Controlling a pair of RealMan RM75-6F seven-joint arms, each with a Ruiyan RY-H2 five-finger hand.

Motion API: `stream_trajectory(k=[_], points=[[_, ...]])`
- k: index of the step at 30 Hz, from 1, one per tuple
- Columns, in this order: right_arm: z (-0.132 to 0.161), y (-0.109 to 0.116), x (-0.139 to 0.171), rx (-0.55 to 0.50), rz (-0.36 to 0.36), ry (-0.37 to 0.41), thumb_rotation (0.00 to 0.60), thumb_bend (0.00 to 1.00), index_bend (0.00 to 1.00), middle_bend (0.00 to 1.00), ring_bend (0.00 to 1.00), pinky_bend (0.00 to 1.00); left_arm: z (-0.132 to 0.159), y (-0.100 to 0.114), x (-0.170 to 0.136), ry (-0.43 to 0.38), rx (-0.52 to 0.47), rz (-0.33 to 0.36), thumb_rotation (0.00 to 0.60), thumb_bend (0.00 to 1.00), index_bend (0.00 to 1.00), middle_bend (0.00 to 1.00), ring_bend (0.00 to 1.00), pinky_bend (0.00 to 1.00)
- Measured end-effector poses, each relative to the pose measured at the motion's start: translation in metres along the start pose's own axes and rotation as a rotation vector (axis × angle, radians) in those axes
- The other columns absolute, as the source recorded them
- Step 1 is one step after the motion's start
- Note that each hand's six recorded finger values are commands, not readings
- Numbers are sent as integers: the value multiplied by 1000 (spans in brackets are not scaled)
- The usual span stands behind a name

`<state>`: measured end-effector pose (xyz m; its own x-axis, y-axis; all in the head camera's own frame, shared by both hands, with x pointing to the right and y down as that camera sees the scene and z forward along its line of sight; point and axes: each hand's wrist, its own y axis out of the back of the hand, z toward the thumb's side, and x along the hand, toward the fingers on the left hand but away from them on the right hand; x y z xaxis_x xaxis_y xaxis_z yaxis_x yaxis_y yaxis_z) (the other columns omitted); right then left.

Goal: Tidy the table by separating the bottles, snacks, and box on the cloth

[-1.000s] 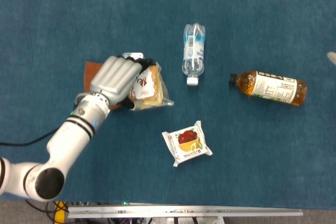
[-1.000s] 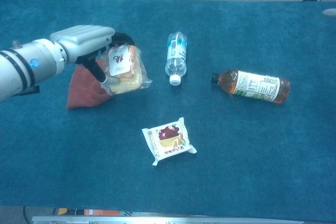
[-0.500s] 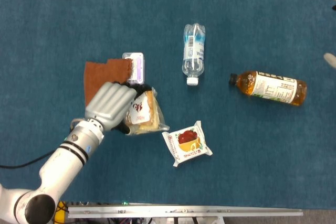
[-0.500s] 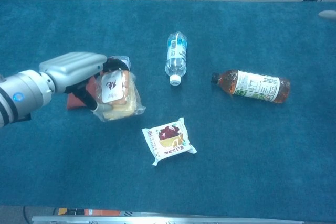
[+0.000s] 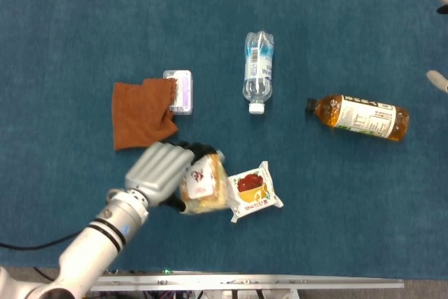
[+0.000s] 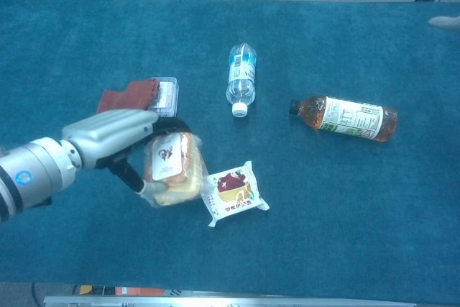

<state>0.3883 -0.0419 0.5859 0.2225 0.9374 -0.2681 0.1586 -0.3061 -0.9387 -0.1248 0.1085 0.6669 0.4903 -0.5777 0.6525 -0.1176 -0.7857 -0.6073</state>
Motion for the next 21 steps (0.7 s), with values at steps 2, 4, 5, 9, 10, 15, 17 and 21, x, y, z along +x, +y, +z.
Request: stream_trajectory(k=[2,4,5,9,10,15,17,21], points=[[0,0,0,0,1,0,600,135,93,283,290,495,6,-5,2,-14,-5,-5,600,246,211,202,181,327],[-1,0,1,1,1,-1,600,135,93,283,290,495,10,-8,4,-21,0,-10,600,246,159,159,133,324],[-2,0,1,0,0,-3,600,135,93,283,290,495,11,-10,5,-22,4,-15,600,246,122,131,101,316],[-5,1,2,-2,-3,-11,600,135,93,283,290,495,12,-16,9,-16,2,-42,600,246,2,14,1,223],[-6,1,2,-2,-3,-13,600,136,93,283,290,495,12,-17,10,-14,1,-47,600,246,0,4,0,202],[-8,1,2,-2,-4,-16,600,135,93,283,290,495,11,-14,15,-7,21,-53,600,245,0,0,0,153],[-8,2,3,-2,-8,-17,600,135,93,283,290,495,8,-8,15,-1,32,-41,600,246,0,0,0,150],[-9,3,4,4,-11,-20,600,136,93,283,290,495,0,5,15,20,52,-2,600,246,0,0,0,137]])
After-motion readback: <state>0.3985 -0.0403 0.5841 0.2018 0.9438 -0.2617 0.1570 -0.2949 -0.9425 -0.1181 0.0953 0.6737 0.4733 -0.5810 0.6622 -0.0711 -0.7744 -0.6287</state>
